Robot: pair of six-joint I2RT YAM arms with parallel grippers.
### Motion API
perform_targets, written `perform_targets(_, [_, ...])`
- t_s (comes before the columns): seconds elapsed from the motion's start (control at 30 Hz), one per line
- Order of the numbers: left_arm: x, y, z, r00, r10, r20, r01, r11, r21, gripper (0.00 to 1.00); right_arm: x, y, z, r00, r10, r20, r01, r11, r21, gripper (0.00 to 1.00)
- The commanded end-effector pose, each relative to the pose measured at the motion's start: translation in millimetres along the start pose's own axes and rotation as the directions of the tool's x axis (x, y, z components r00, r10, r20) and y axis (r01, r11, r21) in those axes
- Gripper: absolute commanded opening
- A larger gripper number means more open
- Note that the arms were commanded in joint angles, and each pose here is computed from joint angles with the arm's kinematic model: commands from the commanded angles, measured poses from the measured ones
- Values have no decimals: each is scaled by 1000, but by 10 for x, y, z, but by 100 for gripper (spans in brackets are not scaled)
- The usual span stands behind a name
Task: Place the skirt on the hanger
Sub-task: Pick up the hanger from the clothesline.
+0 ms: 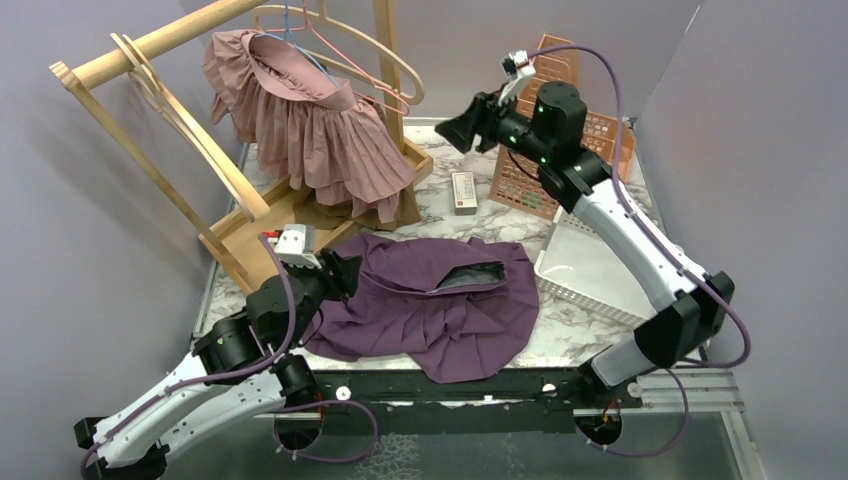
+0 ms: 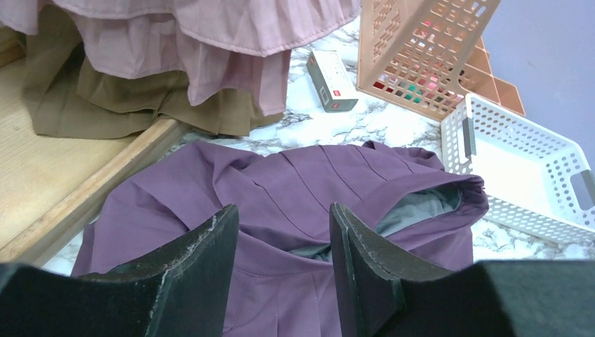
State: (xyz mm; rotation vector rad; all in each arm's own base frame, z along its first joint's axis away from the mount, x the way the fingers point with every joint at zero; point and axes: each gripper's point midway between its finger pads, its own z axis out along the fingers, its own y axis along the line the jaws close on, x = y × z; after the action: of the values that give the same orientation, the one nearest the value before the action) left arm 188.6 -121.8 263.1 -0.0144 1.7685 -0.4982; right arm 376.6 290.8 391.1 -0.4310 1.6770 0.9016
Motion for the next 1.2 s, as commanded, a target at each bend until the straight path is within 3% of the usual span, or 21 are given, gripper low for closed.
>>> perform_targets(0.0, [-56,-204,29,1000,16,-24,-14,997,73,53,-615,97,333,974,-26,227,42,997,-64,64])
perform_targets(0.2, [-25,-301,66,999,15,-49,-10,995,100,54,-706,93,823,968,-6,252,44,988,-146,65])
perform_targets(0.33, [-18,-333,91,999,9,-48,-3,994,107,54,-681,68,1072,968,-32,250,76,983,-166,58])
perform_targets(0.63, [-41,-331,105,999,8,-36,-5,995,101,54,-745,182,1235,934,-168,314,228,960,-163,2])
perform_targets(0.9, [-96,-335,86,1000,5,-24,-2,995,104,54,-1114,339,997,860,-220,460,297,949,-102,1])
perform_targets(1.17, [-133,-334,59,1000,-9,-14,11,994,110,54,-1240,432,674,826,-235,513,317,945,-77,1])
